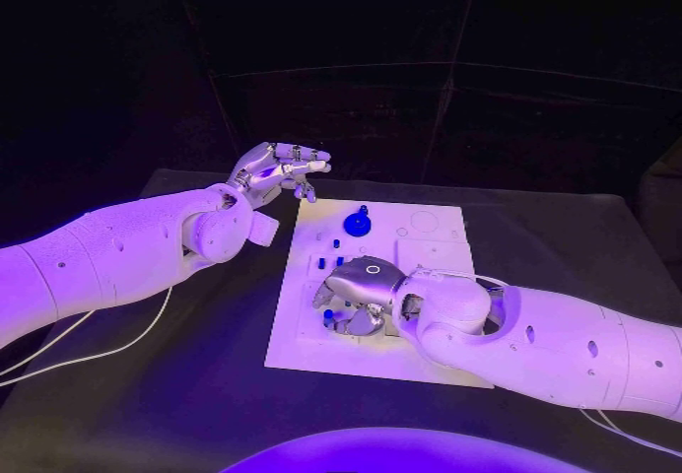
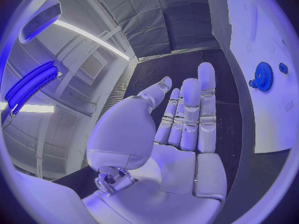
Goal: Assemble the parts on the task board
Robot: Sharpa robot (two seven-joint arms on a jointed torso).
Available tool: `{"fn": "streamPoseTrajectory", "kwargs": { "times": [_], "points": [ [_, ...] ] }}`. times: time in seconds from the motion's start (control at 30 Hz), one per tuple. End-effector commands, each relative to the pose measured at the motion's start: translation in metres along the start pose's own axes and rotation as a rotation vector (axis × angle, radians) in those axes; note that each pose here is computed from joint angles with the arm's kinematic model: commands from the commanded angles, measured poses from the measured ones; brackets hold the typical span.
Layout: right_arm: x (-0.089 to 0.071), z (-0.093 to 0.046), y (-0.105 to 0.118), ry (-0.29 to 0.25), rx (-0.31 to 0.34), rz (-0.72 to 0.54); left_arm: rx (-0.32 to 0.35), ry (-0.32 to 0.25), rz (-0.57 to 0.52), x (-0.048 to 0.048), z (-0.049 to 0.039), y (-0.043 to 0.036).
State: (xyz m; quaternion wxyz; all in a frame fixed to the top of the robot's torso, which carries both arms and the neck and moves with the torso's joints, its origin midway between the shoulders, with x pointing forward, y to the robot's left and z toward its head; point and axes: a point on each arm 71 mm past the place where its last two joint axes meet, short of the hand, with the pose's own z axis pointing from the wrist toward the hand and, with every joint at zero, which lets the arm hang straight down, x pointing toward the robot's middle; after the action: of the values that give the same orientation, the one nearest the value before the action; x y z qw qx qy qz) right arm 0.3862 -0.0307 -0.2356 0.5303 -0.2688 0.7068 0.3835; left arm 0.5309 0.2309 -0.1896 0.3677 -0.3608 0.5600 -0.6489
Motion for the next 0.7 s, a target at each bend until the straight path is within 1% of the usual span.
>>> {"fn": "streamPoseTrajectory", "kwargs": {
  "times": [0.03, 0.13, 0.2, 0.3, 0.4, 0.43, 0.47, 0.5, 0.57, 0.63, 0.7],
  "points": [
    [-0.008, -0.006, 0.0, -0.102, -0.027, 0.03, 0.003, 0.009, -0.01, 0.0002, 0.0003, -0.0011],
    [-0.012, -0.017, -0.005, -0.14, -0.026, 0.06, 0.002, 0.006, -0.008, -0.0012, -0.0002, -0.0012],
    [-0.015, -0.029, -0.011, -0.162, -0.01, 0.096, 0.002, 0.004, -0.007, -0.0023, -0.0006, -0.0012],
    [-0.022, -0.045, -0.022, -0.191, 0.026, 0.159, 0.001, 0.001, -0.005, -0.0033, -0.0012, -0.0013],
    [-0.034, -0.062, -0.037, -0.222, 0.083, 0.231, 0.001, -0.001, -0.005, -0.004, -0.0016, -0.0014],
    [-0.04, -0.07, -0.045, -0.232, 0.117, 0.269, 0.001, -0.002, -0.004, -0.0043, -0.0018, -0.0014],
    [-0.047, -0.082, -0.056, -0.244, 0.168, 0.319, 0.0, -0.003, -0.004, -0.0045, -0.002, -0.0014],
    [-0.05, -0.091, -0.064, -0.247, 0.205, 0.349, 0.0, -0.003, -0.003, -0.0046, -0.0021, -0.0015],
    [-0.052, -0.099, -0.071, -0.245, 0.245, 0.374, 0.0, -0.004, -0.003, -0.0045, -0.0023, -0.0015],
    [-0.054, -0.116, -0.085, -0.231, 0.327, 0.407, -0.001, -0.004, -0.003, -0.0043, -0.0025, -0.0015],
    [-0.054, -0.129, -0.096, -0.209, 0.4, 0.423, -0.001, -0.005, -0.003, -0.0042, -0.0028, -0.0017]
  ]
}}
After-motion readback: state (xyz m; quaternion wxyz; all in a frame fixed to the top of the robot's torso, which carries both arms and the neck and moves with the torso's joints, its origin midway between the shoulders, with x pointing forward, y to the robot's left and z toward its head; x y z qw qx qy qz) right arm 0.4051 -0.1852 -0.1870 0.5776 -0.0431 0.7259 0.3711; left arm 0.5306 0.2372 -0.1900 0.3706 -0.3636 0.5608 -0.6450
